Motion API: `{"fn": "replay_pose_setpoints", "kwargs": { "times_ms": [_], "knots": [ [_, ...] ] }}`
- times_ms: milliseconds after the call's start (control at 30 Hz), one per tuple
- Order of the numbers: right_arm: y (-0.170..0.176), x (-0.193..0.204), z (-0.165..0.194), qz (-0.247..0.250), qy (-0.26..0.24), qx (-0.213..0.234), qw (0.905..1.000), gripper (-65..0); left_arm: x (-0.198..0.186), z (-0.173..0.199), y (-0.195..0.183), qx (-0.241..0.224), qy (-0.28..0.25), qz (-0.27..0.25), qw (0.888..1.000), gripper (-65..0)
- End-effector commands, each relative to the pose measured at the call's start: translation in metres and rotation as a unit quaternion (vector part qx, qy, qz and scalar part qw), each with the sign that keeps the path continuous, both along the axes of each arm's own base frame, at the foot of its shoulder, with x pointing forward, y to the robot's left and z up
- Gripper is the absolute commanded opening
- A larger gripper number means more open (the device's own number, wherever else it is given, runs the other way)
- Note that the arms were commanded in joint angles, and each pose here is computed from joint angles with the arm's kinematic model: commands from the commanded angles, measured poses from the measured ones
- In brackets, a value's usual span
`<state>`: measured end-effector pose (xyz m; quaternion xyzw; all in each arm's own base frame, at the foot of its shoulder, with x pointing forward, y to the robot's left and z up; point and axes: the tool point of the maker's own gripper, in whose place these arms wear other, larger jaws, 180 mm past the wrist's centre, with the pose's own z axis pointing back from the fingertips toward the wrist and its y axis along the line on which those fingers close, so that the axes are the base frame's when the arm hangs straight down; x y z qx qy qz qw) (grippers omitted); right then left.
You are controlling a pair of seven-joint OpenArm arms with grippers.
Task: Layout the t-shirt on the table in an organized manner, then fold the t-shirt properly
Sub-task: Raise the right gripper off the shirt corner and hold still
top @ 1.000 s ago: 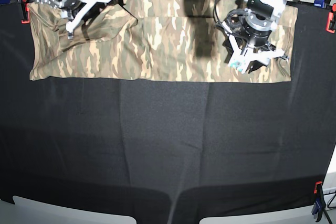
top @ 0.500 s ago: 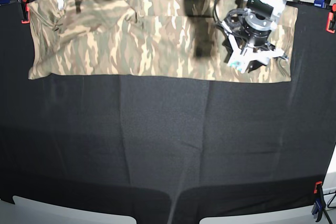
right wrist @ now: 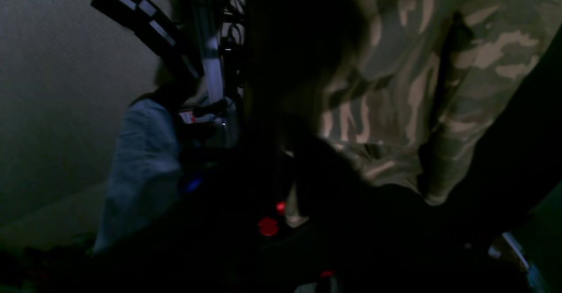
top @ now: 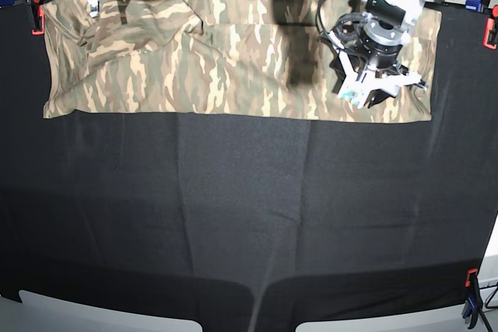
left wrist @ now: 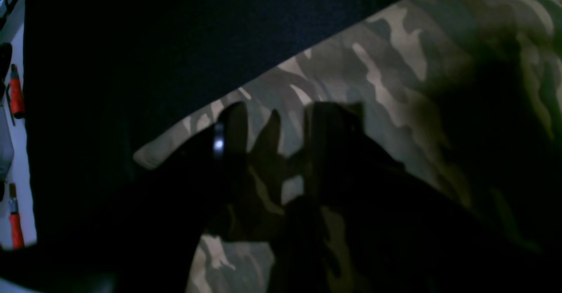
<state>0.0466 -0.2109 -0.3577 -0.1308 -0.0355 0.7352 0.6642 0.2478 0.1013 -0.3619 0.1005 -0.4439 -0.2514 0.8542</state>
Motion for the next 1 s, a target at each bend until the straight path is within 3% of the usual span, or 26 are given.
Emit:
{"fn": "replay_pose_setpoints", "kwargs": {
  "times_ms": [0,67,133,367,467,633,767,867,967],
  "knots": [
    [-0.007,0.003,0.005,0.001,-0.009,-0.019,0.9998,-49.5,0.008,0.012,0.0,0.0,-0.026,-0.003,1.0,-43.0],
    [-0.011,0.005,0.007,-0.006,-0.013,-0.028,0.9995,-42.9,0.008,0.012,0.0,0.0,-0.026,-0.003,1.0,-43.1],
    [-0.012,0.006,0.007,-0.003,-0.015,-0.025,0.9996,-41.0,0.008,0.012,0.0,0.0,-0.026,-0.003,1.0,-43.0],
    [0.005,0.008,0.006,0.048,-0.004,0.037,0.9982,-41.0,0.008,0.012,0.0,0.0,-0.026,-0.003,1.0,-43.0],
    [-0.007,0.013,-0.003,0.079,-0.016,0.016,0.9966,-41.0,0.008,0.012,0.0,0.0,-0.026,-0.002,1.0,-43.1],
    [-0.023,-0.003,-0.012,0.12,0.026,-0.022,0.9922,-41.0,0.008,0.012,0.0,0.0,-0.026,-0.003,1.0,-43.0],
    [-0.009,0.009,-0.009,0.149,-0.015,0.005,0.9887,-41.0,0.008,0.012,0.0,-0.001,-0.027,-0.003,1.0,-43.0],
    [-0.002,0.006,-0.011,0.171,-0.006,0.032,0.9847,-41.0,0.008,0.013,0.0,-0.001,-0.028,-0.003,1.0,-43.1],
    [-0.01,0.006,-0.015,0.19,-0.003,0.024,0.9816,-41.1,0.008,0.012,0.0,-0.001,-0.027,-0.003,1.0,-43.0]
  ]
}}
